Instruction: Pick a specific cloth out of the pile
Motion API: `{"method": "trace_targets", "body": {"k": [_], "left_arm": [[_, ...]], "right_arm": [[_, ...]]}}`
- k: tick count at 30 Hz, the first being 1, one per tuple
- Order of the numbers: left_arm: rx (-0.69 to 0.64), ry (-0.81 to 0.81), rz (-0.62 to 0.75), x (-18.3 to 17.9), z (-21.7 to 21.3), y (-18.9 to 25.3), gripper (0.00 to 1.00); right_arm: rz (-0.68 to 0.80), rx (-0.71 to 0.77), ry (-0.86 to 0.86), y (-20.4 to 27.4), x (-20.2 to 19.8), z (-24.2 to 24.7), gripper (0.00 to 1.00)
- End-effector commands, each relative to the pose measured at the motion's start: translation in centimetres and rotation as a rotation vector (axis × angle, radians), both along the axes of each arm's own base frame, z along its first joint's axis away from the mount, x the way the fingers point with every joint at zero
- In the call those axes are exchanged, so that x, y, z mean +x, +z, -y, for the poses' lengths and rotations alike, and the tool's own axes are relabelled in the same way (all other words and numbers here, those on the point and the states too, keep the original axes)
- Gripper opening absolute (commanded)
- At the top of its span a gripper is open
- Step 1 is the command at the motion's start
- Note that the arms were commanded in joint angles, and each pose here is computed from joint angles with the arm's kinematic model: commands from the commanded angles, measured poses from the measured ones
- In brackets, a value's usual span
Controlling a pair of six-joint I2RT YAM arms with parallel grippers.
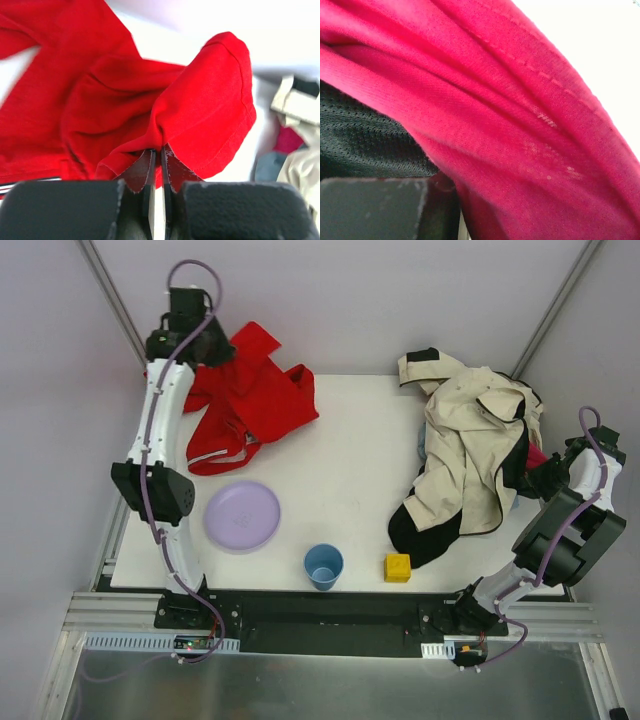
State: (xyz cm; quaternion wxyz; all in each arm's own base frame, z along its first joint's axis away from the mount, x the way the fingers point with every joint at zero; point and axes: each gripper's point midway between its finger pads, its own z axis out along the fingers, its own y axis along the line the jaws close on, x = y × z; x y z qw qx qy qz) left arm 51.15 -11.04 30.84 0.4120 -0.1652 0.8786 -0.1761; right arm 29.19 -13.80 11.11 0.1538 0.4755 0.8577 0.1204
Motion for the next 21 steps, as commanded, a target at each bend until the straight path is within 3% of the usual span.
{"method": "trace_targets", "body": {"k": [1,5,9,16,21], "left_arm": [[-0.117,0.143,0.072,-0.1,-6.1,3.4,0.00],[-0.208,0.308,-0.071,-0.9,-13.0,-1.9,0.00],[-0.280,0.413,-0.245,-2.4,-17.1,-9.2,0.00],[-0.301,0.480,-0.475,-4.6,-19.4,-18.8,0.00],[-0.339,0.506,-0.569,-5.6,-20.0,-22.5,0.00]], "right_arm": [[0.030,-0.003,-0.003,1.2,0.3,0.2,0.15],[0.033,-0.006,-0.003,1.3,0.3,0.2,0.15],[0.034,-0.004,-0.002,1.3,0.3,0.1,0.15],[0.038,-0.004,-0.007,1.3,0.2,0.0,0.16],[0.046,-0.011,-0.006,1.6,0.0,-0.1,0.17]]}}
